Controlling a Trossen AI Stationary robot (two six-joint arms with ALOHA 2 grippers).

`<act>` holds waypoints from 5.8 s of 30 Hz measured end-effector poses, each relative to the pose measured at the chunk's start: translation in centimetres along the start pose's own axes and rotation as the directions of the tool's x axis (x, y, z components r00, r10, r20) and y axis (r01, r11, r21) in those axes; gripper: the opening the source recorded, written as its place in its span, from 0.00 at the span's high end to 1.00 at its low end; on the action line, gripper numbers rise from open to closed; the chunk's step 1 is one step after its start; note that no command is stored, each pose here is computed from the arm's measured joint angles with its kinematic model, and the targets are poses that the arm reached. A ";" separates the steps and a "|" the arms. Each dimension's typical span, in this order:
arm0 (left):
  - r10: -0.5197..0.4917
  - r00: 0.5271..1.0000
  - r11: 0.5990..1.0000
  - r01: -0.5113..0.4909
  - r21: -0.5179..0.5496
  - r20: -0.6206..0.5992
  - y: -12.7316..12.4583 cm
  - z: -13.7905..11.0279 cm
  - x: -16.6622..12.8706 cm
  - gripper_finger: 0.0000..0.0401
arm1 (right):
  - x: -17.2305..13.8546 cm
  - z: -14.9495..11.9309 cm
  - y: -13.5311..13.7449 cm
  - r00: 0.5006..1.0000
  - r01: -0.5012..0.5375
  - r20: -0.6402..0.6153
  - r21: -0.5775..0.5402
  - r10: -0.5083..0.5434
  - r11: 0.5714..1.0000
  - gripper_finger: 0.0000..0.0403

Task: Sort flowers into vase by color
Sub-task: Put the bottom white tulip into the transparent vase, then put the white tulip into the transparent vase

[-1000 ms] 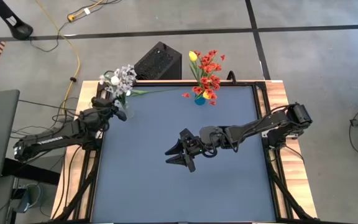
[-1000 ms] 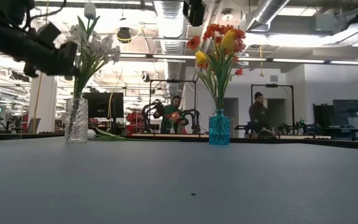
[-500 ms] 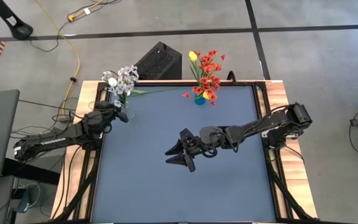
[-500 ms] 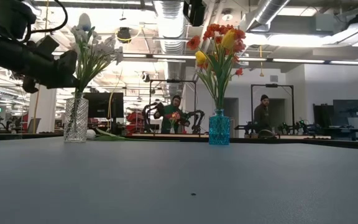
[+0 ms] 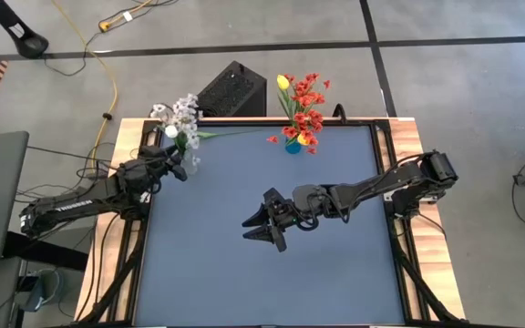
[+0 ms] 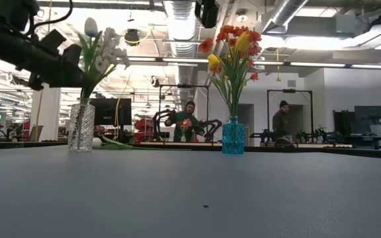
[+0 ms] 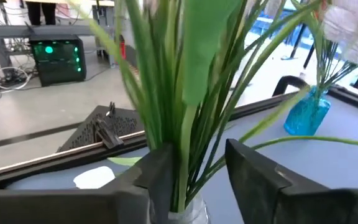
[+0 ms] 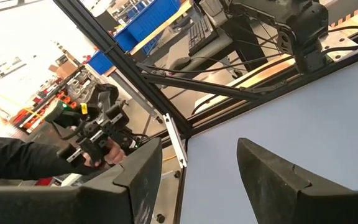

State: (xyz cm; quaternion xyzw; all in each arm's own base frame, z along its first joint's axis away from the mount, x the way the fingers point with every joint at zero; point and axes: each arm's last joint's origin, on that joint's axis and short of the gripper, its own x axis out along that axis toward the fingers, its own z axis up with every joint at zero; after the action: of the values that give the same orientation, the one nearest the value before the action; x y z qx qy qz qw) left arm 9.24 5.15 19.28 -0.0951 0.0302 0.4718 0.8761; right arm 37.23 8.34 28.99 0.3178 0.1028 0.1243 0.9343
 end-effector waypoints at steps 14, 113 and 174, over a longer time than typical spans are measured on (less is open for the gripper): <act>-0.361 0.876 0.932 0.324 -0.164 -0.320 -0.3 4.1 -3.0 0.64 | 0.1 -0.7 0.9 1.000 -0.021 -0.021 -0.120 0.019 0.993 0.42; 0.015 0.997 1.000 -0.014 0.009 -0.078 0.3 22.5 -8.0 0.64 | -24.1 37.2 -22.8 0.810 0.415 0.544 -0.270 -0.218 0.869 0.54; 0.137 0.905 0.989 -0.103 0.105 -0.402 7.3 30.8 9.3 0.64 | 3.8 17.0 -30.9 0.748 0.542 -0.126 -0.450 -0.652 0.710 0.54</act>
State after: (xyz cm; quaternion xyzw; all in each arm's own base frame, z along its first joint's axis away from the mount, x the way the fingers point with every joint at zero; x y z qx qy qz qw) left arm 7.16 22.77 47.14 -0.1536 0.2375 0.4930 0.8228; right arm 50.57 -23.90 22.69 0.0559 0.3035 -0.1270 0.9427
